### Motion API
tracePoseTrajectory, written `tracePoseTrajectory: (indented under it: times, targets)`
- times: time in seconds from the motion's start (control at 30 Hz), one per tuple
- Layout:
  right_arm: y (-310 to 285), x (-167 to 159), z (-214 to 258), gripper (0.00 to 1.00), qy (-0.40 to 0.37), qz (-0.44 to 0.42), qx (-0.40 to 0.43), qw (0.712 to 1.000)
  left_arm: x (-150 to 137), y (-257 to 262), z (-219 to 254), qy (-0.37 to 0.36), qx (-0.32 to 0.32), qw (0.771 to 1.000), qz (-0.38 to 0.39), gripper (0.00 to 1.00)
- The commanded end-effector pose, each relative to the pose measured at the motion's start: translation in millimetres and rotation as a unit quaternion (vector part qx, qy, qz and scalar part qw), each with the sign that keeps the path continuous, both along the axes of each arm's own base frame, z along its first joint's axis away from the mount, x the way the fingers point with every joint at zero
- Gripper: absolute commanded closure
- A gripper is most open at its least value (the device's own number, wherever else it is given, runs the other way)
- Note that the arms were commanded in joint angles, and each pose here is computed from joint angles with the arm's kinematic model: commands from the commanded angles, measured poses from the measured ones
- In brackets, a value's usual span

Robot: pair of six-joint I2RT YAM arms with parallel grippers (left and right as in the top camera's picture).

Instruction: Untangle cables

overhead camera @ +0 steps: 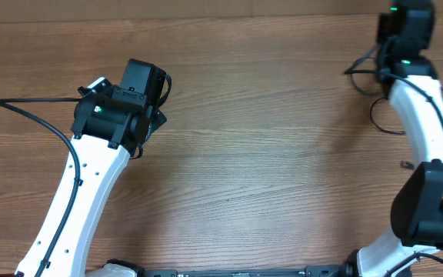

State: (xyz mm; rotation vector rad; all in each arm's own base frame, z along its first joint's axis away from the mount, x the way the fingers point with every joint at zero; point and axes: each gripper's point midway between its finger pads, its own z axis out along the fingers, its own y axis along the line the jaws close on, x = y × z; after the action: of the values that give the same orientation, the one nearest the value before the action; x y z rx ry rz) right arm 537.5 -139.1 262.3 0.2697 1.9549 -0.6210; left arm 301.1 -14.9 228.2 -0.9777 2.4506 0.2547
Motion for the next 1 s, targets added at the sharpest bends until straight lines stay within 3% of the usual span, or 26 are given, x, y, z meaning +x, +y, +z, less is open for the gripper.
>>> tracePoseTrajectory:
  times: [0.0,0.17,0.27,0.43,0.47,0.5,0.53,0.8,0.97]
  targets:
    - [-6,4,7,0.96,-0.024,0.048,0.052,0.997,2,4,7,-0.011,0.008,1.0,0.002,0.0]
    - [-8,9,-5,0.92,-0.022,0.076,0.084,0.993,2,4,7,-0.011,0.008,1.0,0.003,0.0]
    - [-6,12,-22,0.78,-0.003,0.076,0.09,0.993,2,4,7,-0.011,0.008,1.0,0.003,0.0]
    - [-3,9,-63,0.42,0.048,0.067,0.117,0.99,2,4,7,-0.011,0.008,1.0,0.002,0.0]
    - [-3,7,-69,0.32,0.058,0.065,0.121,0.989,2,4,7,-0.011,0.008,1.0,0.003,0.0]
    - [-2,5,-75,0.05,0.069,0.064,0.124,0.988,2,4,7,-0.011,0.008,1.0,0.002,0.0]
    - [-2,1,-79,0.0,0.081,0.062,0.128,0.987,2,4,7,-0.011,0.008,1.0,0.002,0.0]
    - [19,-25,-115,0.0,0.162,0.061,0.177,0.969,2,4,7,-0.011,0.008,1.0,0.002,0.0]
    - [64,-50,-141,0.0,0.238,0.12,0.245,0.932,2,4,7,-0.011,0.008,1.0,0.003,0.0]
